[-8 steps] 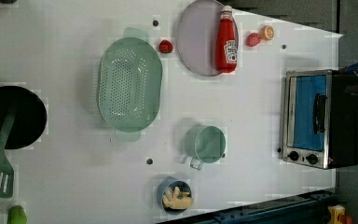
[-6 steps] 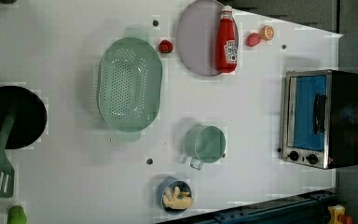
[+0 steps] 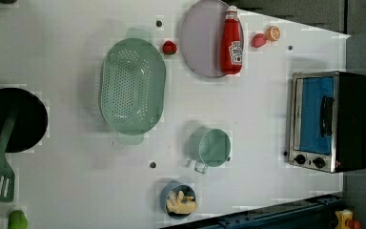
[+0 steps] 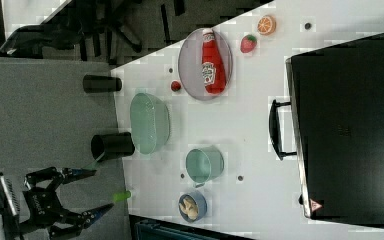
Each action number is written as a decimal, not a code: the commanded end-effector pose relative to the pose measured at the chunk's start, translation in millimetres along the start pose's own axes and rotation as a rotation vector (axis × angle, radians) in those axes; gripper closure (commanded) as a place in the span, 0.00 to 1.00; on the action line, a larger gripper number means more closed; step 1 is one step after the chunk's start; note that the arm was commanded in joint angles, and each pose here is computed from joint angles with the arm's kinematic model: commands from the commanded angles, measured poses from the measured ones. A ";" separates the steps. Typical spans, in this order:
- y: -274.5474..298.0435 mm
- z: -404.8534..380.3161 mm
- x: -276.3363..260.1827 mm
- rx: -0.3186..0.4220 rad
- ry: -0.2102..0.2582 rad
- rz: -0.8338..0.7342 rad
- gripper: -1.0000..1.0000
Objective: Flap open oven.
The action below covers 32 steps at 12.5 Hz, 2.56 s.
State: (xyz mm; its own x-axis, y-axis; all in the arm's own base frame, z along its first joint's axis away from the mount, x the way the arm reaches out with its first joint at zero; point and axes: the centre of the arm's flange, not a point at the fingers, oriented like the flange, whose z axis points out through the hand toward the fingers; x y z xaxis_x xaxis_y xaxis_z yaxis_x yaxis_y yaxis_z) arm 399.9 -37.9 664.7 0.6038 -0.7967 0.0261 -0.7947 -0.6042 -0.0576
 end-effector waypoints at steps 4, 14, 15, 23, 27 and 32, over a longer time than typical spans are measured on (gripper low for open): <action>-7.0 39.2 14.3 -0.069 -0.058 0.073 0.66; 60.4 86.0 100.4 -0.118 -0.032 -0.419 0.82; 67.2 94.0 111.2 -0.135 -0.025 -0.483 0.82; 83.5 188.8 199.2 -0.173 0.043 -0.853 0.82; 81.2 241.7 218.2 -0.212 0.016 -0.882 0.82; 80.6 315.3 218.5 -0.243 -0.012 -0.903 0.82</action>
State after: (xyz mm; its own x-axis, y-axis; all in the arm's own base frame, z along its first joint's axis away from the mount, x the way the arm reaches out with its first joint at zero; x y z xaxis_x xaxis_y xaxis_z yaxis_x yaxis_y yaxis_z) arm 488.5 -256.4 353.6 0.9954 -0.0758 -0.0595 -0.0634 -0.9801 0.1880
